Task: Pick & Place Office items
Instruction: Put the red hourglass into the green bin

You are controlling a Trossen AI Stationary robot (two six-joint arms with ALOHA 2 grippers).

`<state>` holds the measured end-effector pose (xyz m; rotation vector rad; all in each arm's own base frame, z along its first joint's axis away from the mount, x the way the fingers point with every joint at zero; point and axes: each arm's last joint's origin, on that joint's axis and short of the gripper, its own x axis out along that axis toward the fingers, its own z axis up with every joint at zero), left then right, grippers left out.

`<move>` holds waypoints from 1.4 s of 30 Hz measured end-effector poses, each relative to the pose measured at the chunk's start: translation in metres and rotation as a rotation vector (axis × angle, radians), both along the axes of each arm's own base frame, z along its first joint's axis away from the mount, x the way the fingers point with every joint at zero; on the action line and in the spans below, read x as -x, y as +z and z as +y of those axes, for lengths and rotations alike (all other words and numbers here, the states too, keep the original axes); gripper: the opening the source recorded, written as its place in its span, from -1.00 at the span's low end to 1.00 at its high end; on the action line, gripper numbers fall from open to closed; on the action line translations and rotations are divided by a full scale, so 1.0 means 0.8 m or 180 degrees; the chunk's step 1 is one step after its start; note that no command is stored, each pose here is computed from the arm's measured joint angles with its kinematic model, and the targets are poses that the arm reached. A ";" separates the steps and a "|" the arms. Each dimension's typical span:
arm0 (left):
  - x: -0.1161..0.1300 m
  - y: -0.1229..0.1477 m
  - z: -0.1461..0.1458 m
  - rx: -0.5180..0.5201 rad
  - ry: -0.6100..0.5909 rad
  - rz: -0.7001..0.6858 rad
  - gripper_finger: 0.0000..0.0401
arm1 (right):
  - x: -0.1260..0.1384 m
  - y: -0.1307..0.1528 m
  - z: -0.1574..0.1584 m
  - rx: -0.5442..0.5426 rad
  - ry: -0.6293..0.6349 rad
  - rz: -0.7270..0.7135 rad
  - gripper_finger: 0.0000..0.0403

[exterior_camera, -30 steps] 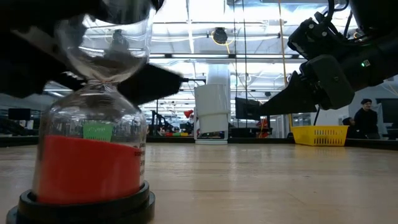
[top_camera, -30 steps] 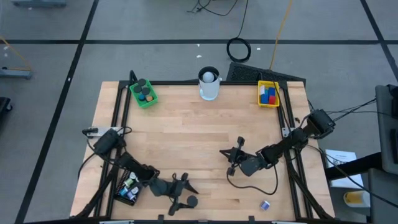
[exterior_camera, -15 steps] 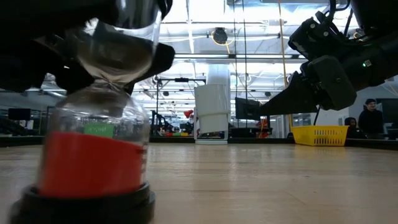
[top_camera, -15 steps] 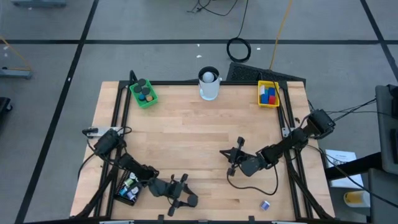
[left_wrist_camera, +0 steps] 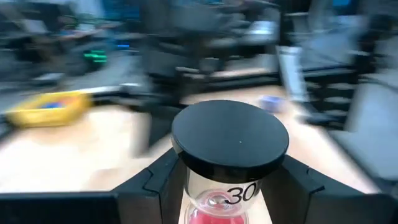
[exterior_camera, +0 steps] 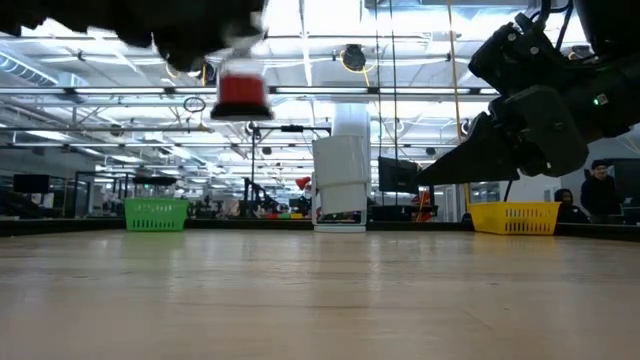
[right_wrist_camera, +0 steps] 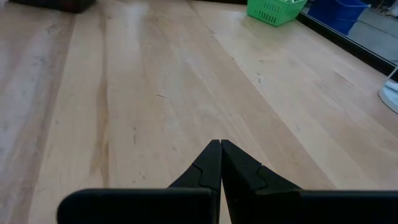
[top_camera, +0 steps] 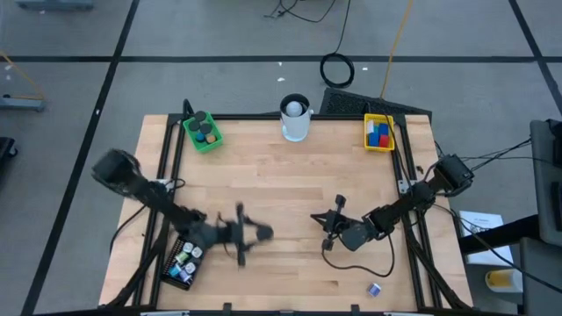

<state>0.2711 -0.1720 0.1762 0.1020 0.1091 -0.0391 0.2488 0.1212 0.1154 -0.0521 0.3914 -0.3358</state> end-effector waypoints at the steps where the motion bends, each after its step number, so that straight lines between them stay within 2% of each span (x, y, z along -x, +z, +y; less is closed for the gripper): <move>1: 0.007 0.008 0.015 -0.0019 0.0170 -0.0014 -0.13 | 0.000 0.000 0.001 0.0002 0.0008 0.0000 -1.00; 5: 0.043 0.008 0.082 -0.0058 0.0936 0.0027 -0.12 | 0.000 0.000 0.001 0.0006 0.0007 0.0000 -1.00; 10: 0.090 -0.024 0.159 0.0111 0.1696 0.0104 -0.12 | 0.000 0.000 0.001 0.0008 0.0002 -0.0003 -1.00; 14: 0.119 -0.047 0.198 0.0119 0.2291 0.0156 -0.11 | 0.000 0.000 0.001 0.0008 0.0001 -0.0003 -1.00; 19: 0.138 -0.059 0.224 0.0107 0.2821 0.0144 -0.11 | 0.000 0.000 0.001 0.0008 0.0001 -0.0004 -1.00; 24: 0.150 -0.072 0.237 0.0181 0.3061 0.0225 -0.11 | 0.000 0.000 0.001 0.0010 0.0001 -0.0003 -1.00; 31: 0.151 -0.074 0.246 0.0230 0.3167 0.0259 -0.11 | 0.000 0.000 0.001 0.0009 0.0001 -0.0003 -1.00; 42: 0.150 -0.081 0.252 0.0458 0.2900 0.0431 -0.11 | 0.000 0.000 0.001 0.0006 0.0006 -0.0002 -1.00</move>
